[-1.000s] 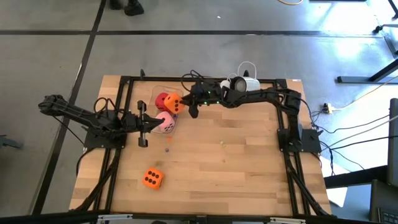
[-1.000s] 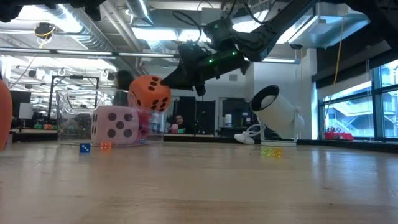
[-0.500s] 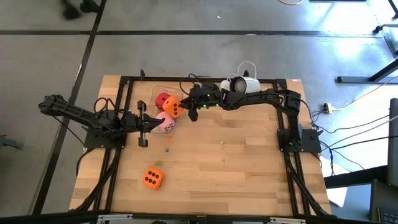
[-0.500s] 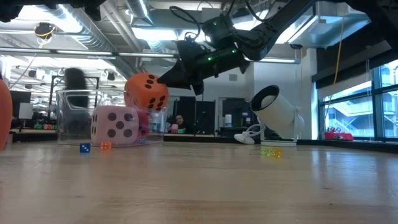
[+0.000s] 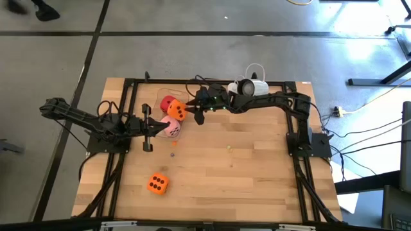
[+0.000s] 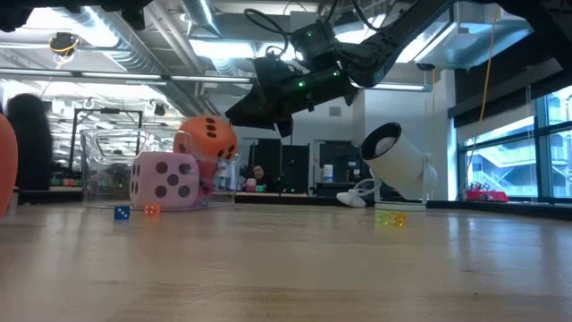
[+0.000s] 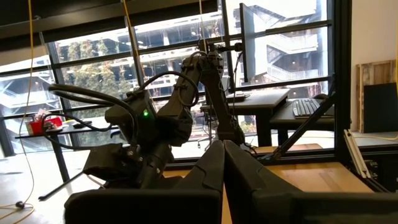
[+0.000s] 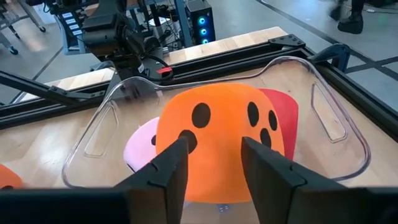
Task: Pick & Place Dice
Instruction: Put the large orange die into the transparent bin, then put the small yellow die into the transparent bin
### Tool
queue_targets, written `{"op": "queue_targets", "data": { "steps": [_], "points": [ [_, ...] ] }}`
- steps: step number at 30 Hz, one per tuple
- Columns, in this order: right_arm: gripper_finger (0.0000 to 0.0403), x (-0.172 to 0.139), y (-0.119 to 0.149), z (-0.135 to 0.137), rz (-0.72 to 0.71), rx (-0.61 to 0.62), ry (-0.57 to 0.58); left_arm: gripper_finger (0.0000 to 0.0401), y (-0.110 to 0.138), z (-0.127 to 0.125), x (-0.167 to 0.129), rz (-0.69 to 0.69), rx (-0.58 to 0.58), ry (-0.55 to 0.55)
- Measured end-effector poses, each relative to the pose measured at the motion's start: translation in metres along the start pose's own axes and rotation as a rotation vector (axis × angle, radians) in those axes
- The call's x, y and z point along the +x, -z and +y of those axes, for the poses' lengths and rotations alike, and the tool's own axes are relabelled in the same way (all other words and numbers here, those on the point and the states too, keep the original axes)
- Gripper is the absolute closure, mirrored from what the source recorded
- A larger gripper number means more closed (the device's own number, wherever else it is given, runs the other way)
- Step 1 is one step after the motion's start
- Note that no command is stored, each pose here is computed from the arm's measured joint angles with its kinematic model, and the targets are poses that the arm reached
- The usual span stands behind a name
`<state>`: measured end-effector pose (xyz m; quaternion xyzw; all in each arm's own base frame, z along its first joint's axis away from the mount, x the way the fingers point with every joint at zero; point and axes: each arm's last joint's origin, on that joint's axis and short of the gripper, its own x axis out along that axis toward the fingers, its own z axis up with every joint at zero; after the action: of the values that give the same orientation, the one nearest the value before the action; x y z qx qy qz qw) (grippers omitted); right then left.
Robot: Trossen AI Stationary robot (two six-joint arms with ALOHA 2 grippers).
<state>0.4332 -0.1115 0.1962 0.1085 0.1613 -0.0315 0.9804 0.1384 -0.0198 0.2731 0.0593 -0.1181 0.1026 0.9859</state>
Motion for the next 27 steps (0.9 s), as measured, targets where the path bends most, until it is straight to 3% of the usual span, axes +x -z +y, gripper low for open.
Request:
{"op": "queue_targets", "data": {
  "steps": [10,27],
  "points": [
    [0.0243,-0.002,-0.003,0.001,-0.008,0.005,-0.001,0.0398,0.000,0.000,0.000,0.003,0.001,0.001],
    [0.0243,-0.037,-0.050,0.015,-0.136,-0.029,-0.021,0.0398,0.002,0.001,0.000,0.030,-0.001,-0.053]
  ]
}}
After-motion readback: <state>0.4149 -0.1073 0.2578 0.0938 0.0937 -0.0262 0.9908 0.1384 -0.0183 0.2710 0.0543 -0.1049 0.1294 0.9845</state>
